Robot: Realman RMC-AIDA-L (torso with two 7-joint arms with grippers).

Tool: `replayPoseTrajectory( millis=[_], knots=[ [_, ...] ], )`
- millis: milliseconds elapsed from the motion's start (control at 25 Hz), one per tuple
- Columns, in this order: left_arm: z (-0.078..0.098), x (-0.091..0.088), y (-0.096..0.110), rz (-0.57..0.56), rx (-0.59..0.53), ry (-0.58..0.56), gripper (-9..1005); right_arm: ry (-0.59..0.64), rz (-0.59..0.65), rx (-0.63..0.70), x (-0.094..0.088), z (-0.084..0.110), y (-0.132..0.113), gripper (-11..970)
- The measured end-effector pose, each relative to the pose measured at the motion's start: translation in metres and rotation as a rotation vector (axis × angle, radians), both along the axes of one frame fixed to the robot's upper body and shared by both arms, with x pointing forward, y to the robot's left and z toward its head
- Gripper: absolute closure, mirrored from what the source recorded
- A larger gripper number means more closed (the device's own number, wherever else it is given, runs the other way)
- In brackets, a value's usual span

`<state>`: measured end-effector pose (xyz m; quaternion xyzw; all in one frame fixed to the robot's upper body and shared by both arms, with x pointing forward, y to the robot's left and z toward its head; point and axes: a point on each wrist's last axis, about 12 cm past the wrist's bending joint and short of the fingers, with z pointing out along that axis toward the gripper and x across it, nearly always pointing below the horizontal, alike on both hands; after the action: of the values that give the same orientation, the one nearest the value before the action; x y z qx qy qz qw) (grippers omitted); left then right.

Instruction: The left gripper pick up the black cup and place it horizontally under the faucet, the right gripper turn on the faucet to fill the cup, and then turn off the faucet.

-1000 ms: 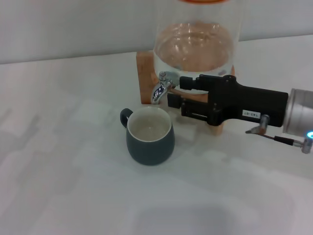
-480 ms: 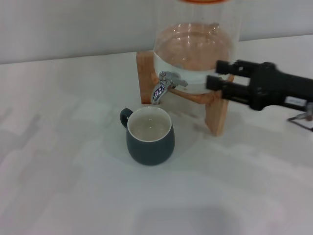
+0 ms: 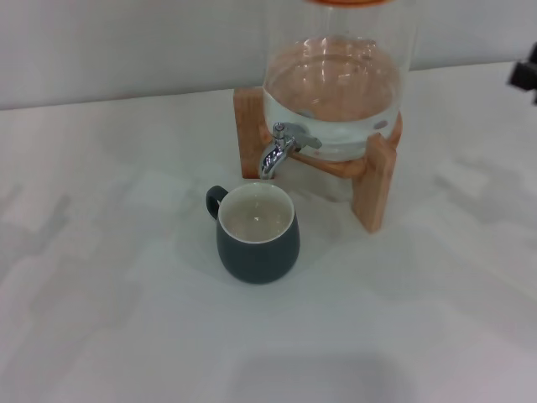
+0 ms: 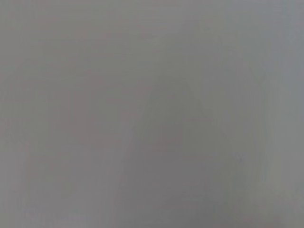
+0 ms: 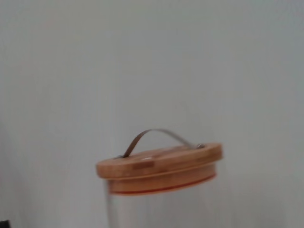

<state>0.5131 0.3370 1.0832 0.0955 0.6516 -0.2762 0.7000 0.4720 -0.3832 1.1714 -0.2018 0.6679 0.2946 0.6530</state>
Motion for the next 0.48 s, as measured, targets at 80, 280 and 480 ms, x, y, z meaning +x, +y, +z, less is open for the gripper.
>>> replayPoseTrajectory(
  millis=[80,280,480],
  knots=[
    [0.000,0.000,0.000,-0.002,-0.006,0.006,117,-0.051,-0.033,-0.028,-0.005,0.002,-0.012,363],
    [-0.004,-0.002,0.003,-0.016,-0.030,0.058,117,-0.147,-0.153,-0.114,-0.015,-0.003,-0.040,362],
    [-0.007,-0.001,0.007,-0.022,-0.061,0.140,117,-0.081,-0.268,-0.234,-0.015,-0.017,-0.058,361]
  ],
)
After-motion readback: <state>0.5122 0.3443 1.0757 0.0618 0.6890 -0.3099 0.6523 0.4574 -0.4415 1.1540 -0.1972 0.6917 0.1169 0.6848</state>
